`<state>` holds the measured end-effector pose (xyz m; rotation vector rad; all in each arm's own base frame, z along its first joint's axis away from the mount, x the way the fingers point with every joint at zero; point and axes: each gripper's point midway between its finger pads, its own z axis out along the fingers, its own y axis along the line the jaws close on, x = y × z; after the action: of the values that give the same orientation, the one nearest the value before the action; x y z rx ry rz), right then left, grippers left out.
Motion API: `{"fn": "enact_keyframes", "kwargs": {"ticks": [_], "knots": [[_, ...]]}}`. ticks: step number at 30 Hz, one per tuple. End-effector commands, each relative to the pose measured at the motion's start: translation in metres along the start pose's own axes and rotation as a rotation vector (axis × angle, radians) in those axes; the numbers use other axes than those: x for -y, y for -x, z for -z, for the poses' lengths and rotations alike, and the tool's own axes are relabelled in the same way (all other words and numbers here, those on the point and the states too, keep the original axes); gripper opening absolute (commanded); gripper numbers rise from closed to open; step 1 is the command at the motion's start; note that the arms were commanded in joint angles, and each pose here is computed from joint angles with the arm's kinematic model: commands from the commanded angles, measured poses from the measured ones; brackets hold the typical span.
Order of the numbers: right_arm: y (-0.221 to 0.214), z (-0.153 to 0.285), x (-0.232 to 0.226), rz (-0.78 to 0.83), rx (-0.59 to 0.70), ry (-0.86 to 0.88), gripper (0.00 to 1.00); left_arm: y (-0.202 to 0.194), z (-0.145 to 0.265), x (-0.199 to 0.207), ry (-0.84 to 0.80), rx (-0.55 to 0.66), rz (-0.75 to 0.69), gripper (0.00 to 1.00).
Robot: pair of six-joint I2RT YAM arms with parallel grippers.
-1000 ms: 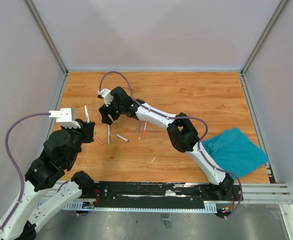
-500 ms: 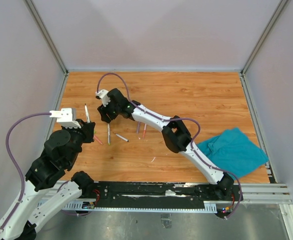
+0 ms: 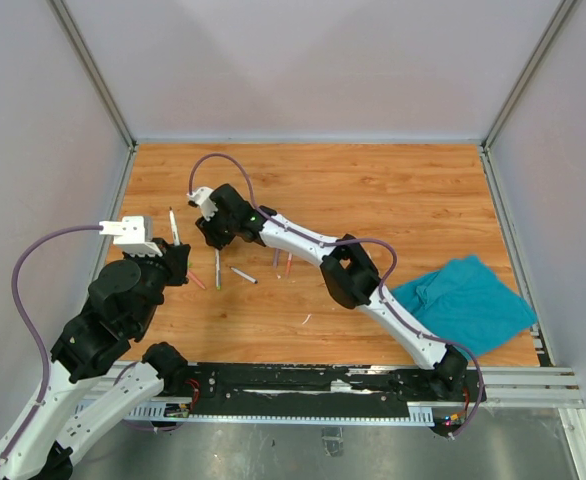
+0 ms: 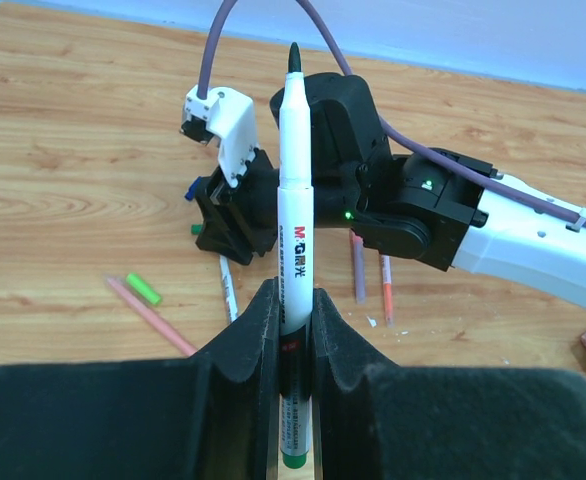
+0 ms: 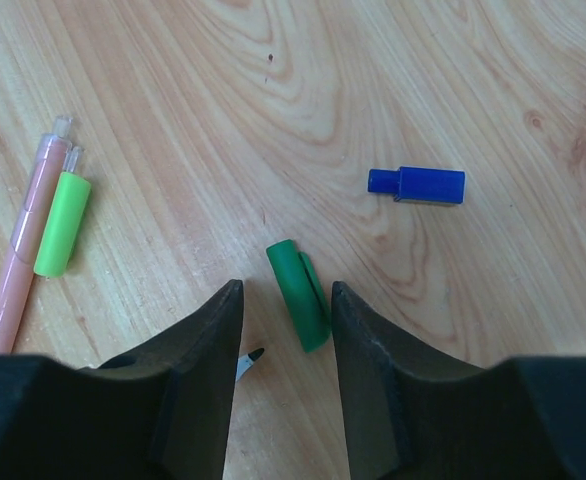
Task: Insert the pens into the pen caps
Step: Pick up the pen cap from the center of the board.
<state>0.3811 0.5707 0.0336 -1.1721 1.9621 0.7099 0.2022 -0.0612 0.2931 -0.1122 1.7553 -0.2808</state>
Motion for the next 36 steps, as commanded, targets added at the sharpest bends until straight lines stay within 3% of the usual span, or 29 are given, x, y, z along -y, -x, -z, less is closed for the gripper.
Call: {"fn": "enact_keyframes", "kwargs": {"ticks": [1, 8, 13, 21, 29, 36], "knots": [[-0.012, -0.009, -0.004, 0.034, -0.033, -0.023, 0.40, 0.004, -0.003, -0.004, 0.021, 0.027, -0.004, 0.01], [-0.019, -0.010, -0.006, 0.054, -0.058, -0.029, 0.28, 0.005, -0.003, -0.005, 0.028, 0.031, -0.001, 0.01], [-0.018, -0.006, -0.005, 0.101, -0.069, -0.046, 0.13, 0.005, -0.003, -0.006, 0.033, 0.033, -0.001, 0.00], [0.020, 0.013, -0.015, 0.216, 0.005, 0.010, 0.01, 0.008, 0.000, -0.010, 0.042, 0.049, 0.009, 0.00], [0.096, 0.074, -0.024, 0.321, 0.160, 0.008, 0.01, 0.011, 0.004, -0.014, 0.054, 0.073, 0.023, 0.00], [0.083, 0.131, -0.023, 0.290, 0.146, 0.007, 0.00, 0.012, 0.005, -0.015, 0.053, 0.076, 0.025, 0.00]]}}
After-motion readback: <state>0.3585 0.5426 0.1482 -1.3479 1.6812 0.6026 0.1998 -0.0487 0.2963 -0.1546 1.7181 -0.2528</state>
